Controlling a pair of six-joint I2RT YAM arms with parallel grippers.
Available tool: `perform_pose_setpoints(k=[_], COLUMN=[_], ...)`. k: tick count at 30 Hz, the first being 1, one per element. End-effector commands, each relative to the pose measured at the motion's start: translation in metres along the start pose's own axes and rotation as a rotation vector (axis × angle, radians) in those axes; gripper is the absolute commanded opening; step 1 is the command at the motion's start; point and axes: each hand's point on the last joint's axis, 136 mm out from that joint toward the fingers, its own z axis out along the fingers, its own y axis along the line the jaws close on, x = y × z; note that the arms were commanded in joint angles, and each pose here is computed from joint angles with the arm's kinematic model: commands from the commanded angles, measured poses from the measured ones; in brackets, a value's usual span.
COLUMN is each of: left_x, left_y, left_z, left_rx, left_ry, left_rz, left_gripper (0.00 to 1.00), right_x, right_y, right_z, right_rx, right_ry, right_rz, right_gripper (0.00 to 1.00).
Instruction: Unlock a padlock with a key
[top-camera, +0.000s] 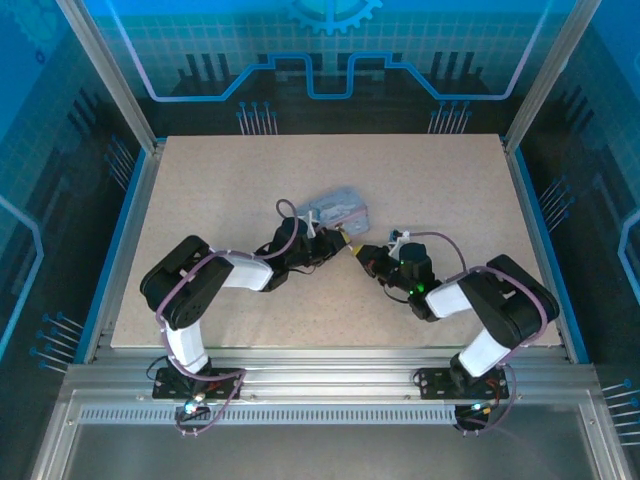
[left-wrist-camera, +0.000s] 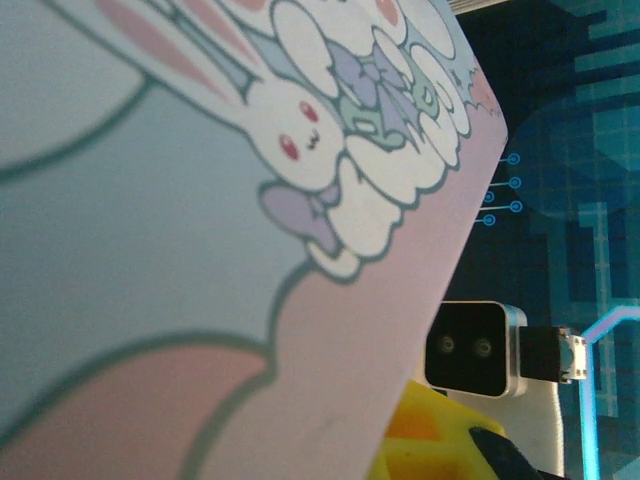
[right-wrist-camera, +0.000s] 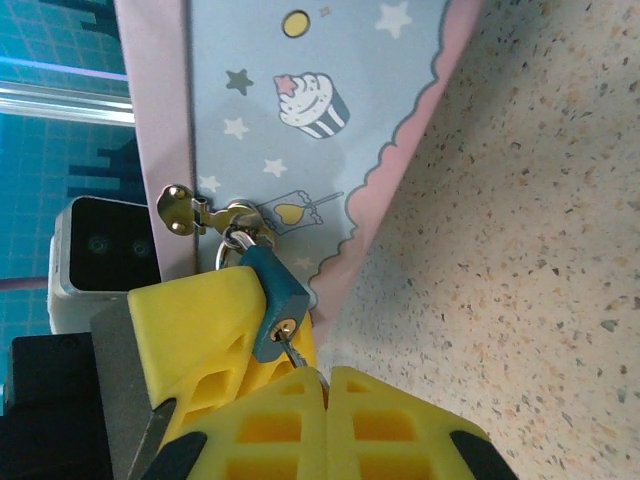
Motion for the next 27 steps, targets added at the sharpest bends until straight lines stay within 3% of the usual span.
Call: perform_pose_setpoints(k=[1,8,27], left_x=[0.007,0.010,0.017], left_y=[-0.033,-0.034,-0.036], left_z=[0.002,0.001,0.000], left_rx=[0.122,0.130,0.144], left_ry=[0.039,0.050,0.090], left_rz=[0.024,0.028,0.033], left_gripper=[0.01,0.00,0.00], right_x=[0.000,0.000,-0.008], right_y=[0.009,0.009,0.007], right_z=[0.010,0.018,0.029], right_rx=[-0.052,-0.097,-0.054], right_ry=[-0.003,0.015,0.121], right_rz=[0.091,0.211,0.227], right_gripper=[0.00,0.00,0.00])
